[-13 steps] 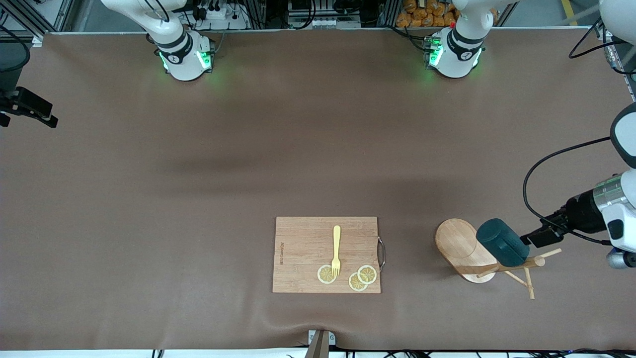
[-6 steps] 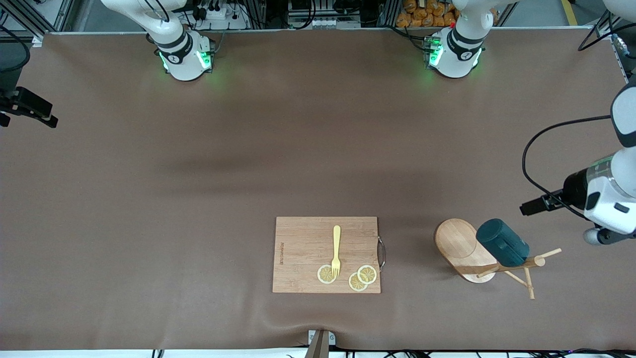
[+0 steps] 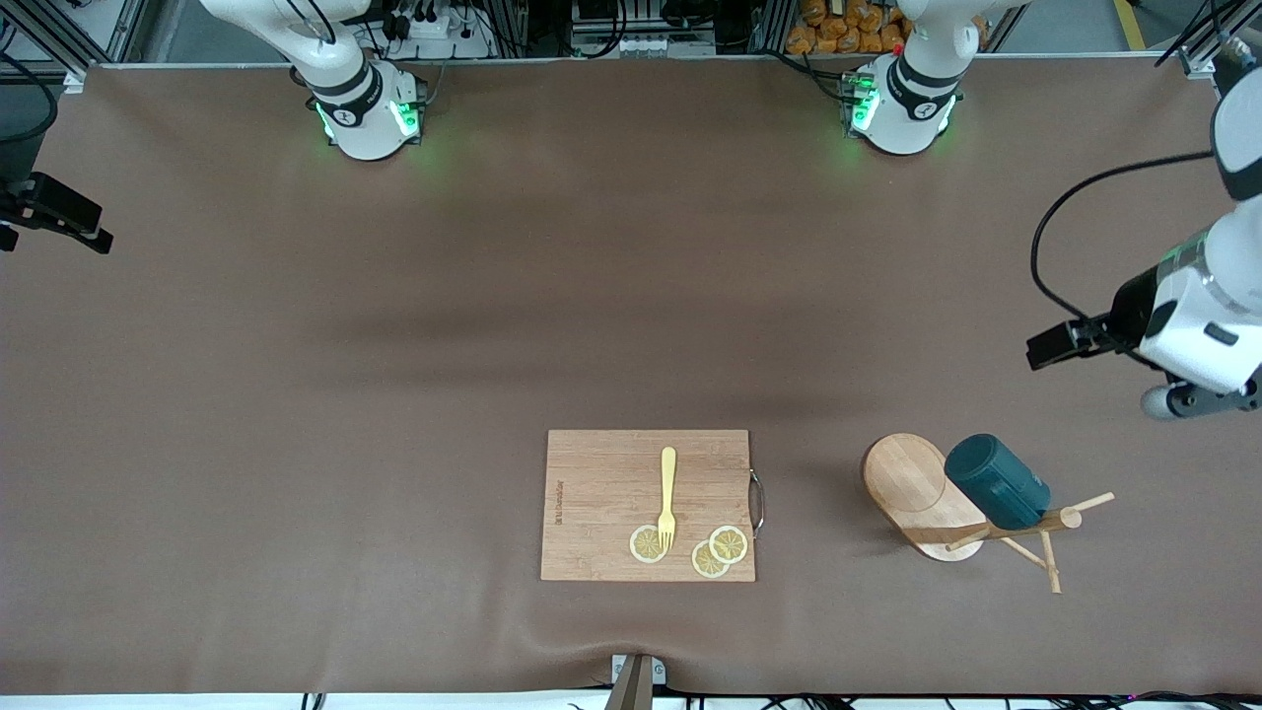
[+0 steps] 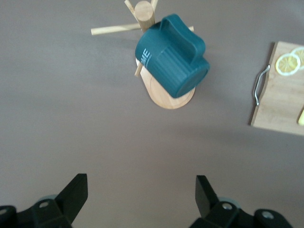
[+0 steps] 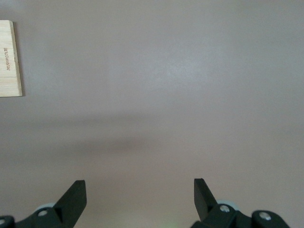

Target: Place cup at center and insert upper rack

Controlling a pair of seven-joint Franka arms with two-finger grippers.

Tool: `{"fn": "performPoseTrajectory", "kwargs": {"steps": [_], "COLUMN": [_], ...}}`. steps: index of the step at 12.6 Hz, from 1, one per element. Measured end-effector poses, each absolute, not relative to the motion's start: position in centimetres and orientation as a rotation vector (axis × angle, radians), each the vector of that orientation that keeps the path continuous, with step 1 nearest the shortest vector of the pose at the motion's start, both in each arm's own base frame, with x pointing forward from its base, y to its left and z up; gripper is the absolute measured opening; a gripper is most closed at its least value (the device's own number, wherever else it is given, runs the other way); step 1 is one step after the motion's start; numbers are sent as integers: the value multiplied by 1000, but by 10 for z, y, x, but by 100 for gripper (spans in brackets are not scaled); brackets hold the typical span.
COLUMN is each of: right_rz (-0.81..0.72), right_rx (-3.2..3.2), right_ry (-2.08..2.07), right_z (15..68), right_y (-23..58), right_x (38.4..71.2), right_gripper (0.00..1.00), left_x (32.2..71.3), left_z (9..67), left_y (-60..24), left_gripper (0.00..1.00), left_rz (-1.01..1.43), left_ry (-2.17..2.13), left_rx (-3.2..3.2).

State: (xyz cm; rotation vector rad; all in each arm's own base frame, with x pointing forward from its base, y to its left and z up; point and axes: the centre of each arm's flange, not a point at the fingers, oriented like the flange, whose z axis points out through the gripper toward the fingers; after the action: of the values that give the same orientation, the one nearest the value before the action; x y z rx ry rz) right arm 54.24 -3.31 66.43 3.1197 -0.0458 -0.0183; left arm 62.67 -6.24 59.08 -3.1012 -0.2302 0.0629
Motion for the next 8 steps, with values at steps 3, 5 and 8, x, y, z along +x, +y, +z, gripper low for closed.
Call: {"fn": "performPoseTrajectory", "kwargs": {"steps": [3, 5, 8], "right_rz": [-18, -18, -18], "right_rx": [3120, 3119, 3119], "right_ry": [-47, -51, -52], "right_z": [664, 664, 664], "right_y": [-33, -35, -35], "right_x": [542, 542, 542], "right_gripper": [100, 100, 100], "left_x": [601, 584, 573], "left_z": [627, 646, 646], "left_y": [-66, -70, -69], "left_gripper": [100, 100, 100], "left_rz": [49, 40, 72], "left_ry": [-135, -94, -93], "left_rx": [-3083, -3078, -3103]}}
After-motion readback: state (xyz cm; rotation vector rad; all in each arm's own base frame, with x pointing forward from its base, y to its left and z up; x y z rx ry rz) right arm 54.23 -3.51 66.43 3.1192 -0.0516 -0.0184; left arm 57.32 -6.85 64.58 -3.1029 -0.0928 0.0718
